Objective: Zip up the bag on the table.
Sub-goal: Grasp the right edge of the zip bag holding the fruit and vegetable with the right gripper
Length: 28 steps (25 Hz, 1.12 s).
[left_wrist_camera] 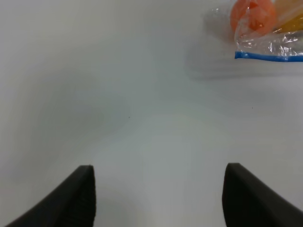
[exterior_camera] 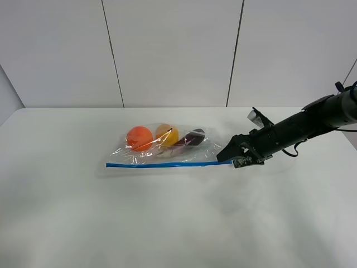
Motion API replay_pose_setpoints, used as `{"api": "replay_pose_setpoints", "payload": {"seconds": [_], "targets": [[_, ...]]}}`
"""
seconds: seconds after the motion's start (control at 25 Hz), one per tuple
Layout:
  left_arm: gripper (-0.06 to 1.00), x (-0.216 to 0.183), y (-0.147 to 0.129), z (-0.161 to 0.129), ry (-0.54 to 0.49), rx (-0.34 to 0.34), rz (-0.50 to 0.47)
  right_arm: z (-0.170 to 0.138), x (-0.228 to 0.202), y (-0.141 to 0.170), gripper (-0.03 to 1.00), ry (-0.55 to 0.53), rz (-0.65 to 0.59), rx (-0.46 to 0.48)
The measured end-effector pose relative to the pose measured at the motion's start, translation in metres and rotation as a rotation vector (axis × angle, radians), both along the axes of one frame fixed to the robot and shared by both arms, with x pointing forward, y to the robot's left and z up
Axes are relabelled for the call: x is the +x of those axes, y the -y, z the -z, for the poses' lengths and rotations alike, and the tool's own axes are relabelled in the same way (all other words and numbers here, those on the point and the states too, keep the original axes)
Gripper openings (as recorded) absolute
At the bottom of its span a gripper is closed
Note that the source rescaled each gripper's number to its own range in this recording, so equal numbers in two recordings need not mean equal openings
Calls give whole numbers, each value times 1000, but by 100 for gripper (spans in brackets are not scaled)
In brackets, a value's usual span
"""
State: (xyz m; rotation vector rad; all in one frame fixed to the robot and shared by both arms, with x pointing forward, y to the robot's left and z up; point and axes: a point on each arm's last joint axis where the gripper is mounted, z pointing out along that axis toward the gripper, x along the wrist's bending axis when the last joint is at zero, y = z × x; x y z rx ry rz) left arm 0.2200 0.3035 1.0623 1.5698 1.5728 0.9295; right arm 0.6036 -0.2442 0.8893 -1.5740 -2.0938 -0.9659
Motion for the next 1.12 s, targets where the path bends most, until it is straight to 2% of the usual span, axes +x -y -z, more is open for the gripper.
{"api": "replay_pose_setpoints", "payload": {"seconds": [0.2, 0.4, 0.48, 0.64, 1.0, 1.12], "targets": [[69, 0, 0, 0, 0, 0, 0, 14, 2, -4, 82, -2, -1, 66], [69, 0, 0, 0, 0, 0, 0, 18, 3, -5, 81, -5, 6, 81], [69, 0, 0, 0, 0, 0, 0, 17, 4, -5, 75, 0, 10, 86], [69, 0, 0, 0, 0, 0, 0, 17, 4, -5, 57, 0, 12, 89], [69, 0, 0, 0, 0, 0, 0, 15, 1, -7, 47, -17, -10, 121], [69, 0, 0, 0, 0, 0, 0, 15, 1, -7, 40, -17, -10, 121]]}}
